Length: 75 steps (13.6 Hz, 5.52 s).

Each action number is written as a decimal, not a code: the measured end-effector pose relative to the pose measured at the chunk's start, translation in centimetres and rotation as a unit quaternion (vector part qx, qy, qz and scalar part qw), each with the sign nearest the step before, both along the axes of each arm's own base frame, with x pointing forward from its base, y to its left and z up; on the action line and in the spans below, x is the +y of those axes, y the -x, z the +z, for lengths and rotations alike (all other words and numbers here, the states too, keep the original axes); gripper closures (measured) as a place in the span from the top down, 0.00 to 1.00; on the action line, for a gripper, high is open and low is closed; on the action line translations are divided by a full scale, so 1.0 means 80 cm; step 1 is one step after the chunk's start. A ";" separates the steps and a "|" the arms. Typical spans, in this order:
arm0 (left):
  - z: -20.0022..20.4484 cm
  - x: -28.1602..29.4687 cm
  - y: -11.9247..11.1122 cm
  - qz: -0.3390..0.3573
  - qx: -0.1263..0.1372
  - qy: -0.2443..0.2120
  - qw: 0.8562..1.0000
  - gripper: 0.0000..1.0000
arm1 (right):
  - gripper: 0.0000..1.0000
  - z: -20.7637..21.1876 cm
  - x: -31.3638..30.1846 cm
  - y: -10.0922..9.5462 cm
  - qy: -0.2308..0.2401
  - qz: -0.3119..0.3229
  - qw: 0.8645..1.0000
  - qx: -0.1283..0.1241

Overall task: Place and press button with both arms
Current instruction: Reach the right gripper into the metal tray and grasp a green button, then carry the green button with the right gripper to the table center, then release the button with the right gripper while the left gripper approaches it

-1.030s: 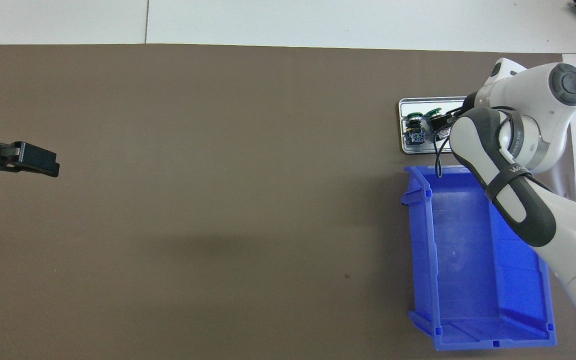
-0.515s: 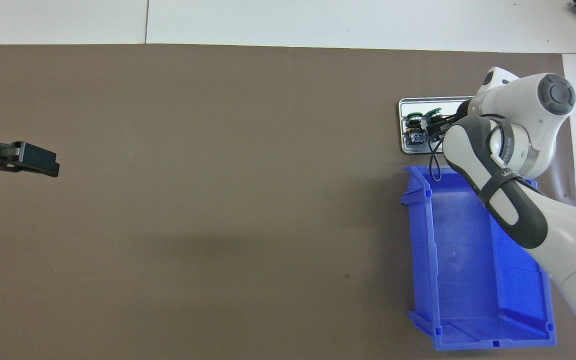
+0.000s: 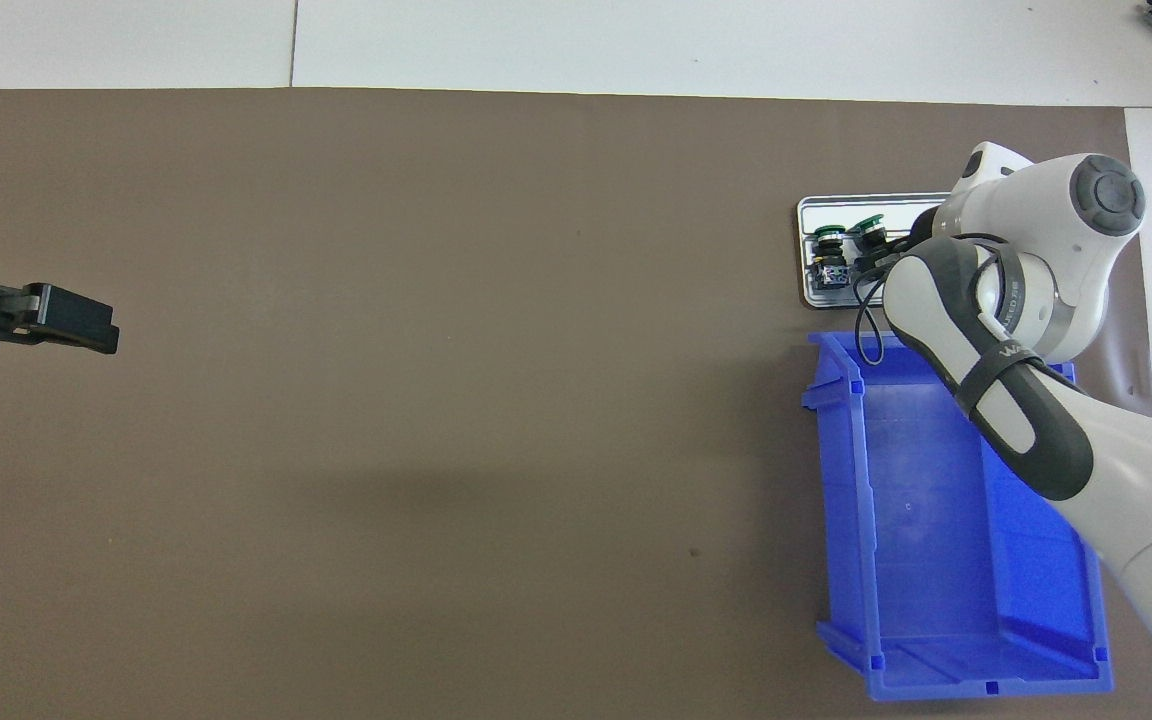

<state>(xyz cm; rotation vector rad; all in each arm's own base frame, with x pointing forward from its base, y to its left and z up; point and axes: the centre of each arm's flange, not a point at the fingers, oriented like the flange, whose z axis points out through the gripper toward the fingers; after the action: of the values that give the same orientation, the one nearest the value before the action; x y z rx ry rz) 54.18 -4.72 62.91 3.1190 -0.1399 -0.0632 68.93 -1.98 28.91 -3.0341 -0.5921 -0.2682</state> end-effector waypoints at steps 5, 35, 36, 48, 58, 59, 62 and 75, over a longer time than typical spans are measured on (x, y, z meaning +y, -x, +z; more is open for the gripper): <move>0.000 0.000 0.000 0.000 0.000 0.000 1.000 1.00 | 0.41 0.050 0.015 -0.015 -0.021 -0.077 0.997 0.001; 0.000 0.000 0.000 0.000 0.000 0.000 1.000 1.00 | 0.41 0.060 0.610 0.165 -0.117 -0.833 0.540 -0.016; 0.000 0.000 0.000 0.000 0.000 0.000 1.000 1.00 | 0.41 0.049 0.608 0.168 -0.112 -0.833 0.541 -0.016; 0.000 0.000 0.000 0.000 0.000 0.000 1.000 1.00 | 0.94 0.026 0.602 0.194 -0.103 -0.803 0.585 -0.041; -0.001 -0.030 -0.009 -0.116 -0.040 0.006 0.992 1.00 | 1.00 0.236 0.397 0.112 -0.080 -0.656 0.749 -0.044; -0.002 -0.041 -0.010 -0.151 -0.046 0.007 0.987 1.00 | 1.00 0.240 0.363 0.099 -0.065 -0.628 0.774 -0.044; -0.003 -0.093 -0.012 -0.283 -0.084 0.022 0.955 1.00 | 1.00 0.263 0.261 0.071 -0.039 -0.543 0.838 -0.034; -0.142 -0.313 -0.010 -0.551 -0.104 0.055 0.826 0.92 | 1.00 0.446 0.004 0.158 0.034 -0.298 0.954 0.026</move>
<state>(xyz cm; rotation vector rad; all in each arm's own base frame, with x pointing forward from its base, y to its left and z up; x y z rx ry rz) 54.96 -29.77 51.54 2.4471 -1.7992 0.2562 56.25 -1.63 64.61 -3.1898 0.3425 -0.1803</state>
